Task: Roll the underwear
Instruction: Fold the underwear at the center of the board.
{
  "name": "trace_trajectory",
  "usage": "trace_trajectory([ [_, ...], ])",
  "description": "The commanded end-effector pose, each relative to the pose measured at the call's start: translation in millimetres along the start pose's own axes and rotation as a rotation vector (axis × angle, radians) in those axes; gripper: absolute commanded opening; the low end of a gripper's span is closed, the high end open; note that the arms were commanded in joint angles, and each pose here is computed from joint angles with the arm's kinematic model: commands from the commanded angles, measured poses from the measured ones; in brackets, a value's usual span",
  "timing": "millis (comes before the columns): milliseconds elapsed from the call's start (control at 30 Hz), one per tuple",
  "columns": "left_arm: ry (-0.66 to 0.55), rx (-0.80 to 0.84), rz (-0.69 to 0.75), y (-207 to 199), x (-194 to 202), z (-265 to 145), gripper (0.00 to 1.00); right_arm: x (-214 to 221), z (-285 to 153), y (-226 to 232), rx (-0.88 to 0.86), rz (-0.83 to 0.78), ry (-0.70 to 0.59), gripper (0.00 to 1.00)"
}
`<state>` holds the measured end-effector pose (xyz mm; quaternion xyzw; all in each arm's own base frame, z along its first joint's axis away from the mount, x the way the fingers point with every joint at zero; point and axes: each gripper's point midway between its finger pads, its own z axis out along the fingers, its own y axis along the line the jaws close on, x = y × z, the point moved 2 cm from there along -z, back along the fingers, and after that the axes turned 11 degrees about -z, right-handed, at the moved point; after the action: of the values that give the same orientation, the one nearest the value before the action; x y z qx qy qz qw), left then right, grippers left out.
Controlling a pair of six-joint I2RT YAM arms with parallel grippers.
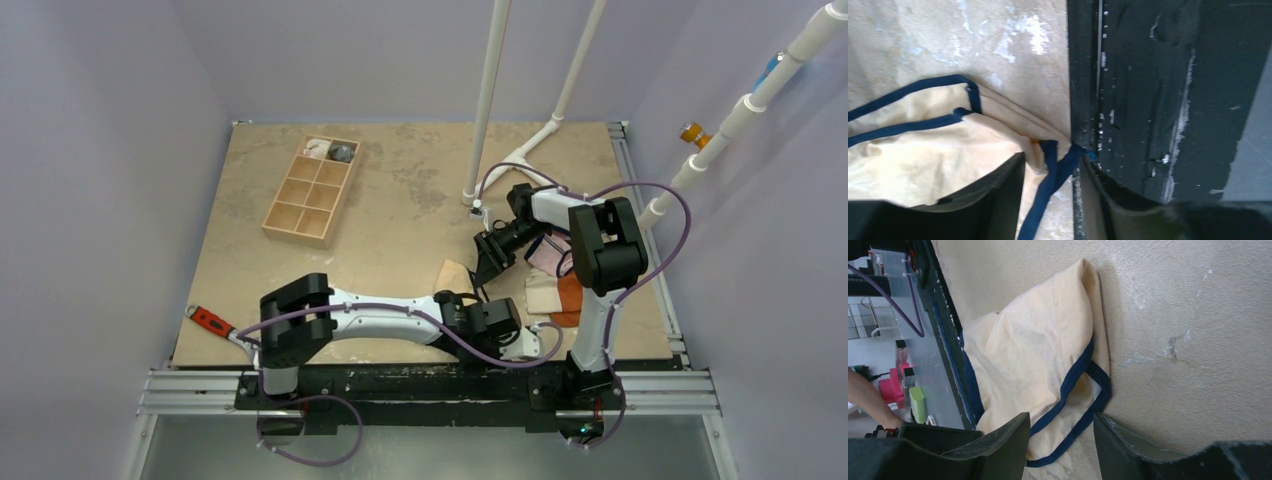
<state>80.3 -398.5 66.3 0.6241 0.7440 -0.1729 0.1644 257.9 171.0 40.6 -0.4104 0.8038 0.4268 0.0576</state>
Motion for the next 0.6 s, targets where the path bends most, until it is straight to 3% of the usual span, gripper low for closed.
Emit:
trace_trajectory([
  [0, 0.015, 0.109, -0.019, -23.3, 3.9, -0.7, 0.62, -1.9, -1.8, -14.1, 0.072, -0.063, 0.012, 0.51],
  [100, 0.028, 0.124, -0.014, -25.4, 6.2, 3.4, 0.69, -1.2, -2.1, -14.5, 0.074, -0.062, 0.015, 0.50],
  [567, 0.052, 0.253, -0.074, -14.5, 12.1, 9.3, 0.76, -16.2, -26.5, -5.7, 0.155, -0.129, -0.005, 0.51],
])
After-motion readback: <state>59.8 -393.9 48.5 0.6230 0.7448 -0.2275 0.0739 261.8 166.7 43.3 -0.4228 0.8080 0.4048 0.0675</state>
